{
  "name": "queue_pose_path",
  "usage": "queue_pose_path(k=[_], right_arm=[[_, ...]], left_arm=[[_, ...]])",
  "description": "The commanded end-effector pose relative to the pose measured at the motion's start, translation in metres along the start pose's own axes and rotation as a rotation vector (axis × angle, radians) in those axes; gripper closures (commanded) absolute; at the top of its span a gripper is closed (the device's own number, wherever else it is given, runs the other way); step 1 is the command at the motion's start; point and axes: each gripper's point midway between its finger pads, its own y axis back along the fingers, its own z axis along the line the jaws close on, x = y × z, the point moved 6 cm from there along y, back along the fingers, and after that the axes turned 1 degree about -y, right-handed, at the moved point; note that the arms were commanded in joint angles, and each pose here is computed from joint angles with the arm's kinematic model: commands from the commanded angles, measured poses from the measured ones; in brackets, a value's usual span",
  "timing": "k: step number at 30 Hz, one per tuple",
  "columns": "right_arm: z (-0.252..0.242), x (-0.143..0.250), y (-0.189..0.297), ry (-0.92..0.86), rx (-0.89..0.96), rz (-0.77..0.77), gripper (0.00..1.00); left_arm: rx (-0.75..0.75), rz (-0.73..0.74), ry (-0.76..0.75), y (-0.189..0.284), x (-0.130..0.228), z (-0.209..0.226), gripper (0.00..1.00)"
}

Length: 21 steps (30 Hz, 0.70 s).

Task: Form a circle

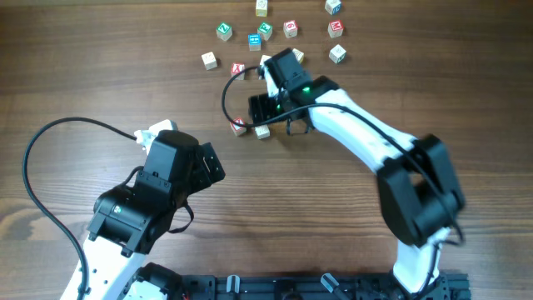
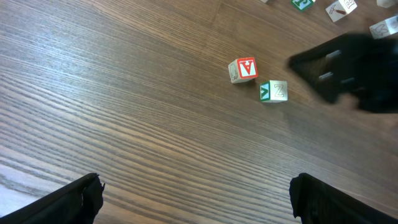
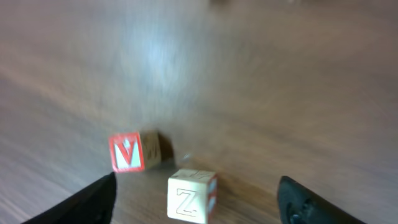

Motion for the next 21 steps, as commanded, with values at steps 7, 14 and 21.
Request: queue_pose_path(k=[7,14,21], right_arm=[[-0.007,-0.053,0.104,-0.041,0.200,-0.349,0.09],[-0.019,-0.055,0.092,-0.202,0.192,-0.357,0.05],[-0.025,-0.050,0.066,-0.209,0.212,-0.311,0.01]], left_arm=[[-0.016,-0.009,-0.006,-0.001,-0.001,0.003,0.00],[-0.015,-0.009,-0.006,-0.001,-0.001,0.003,0.00],[0.026,-0.123,0.019,-0.001,-0.020,-0.007,0.00]])
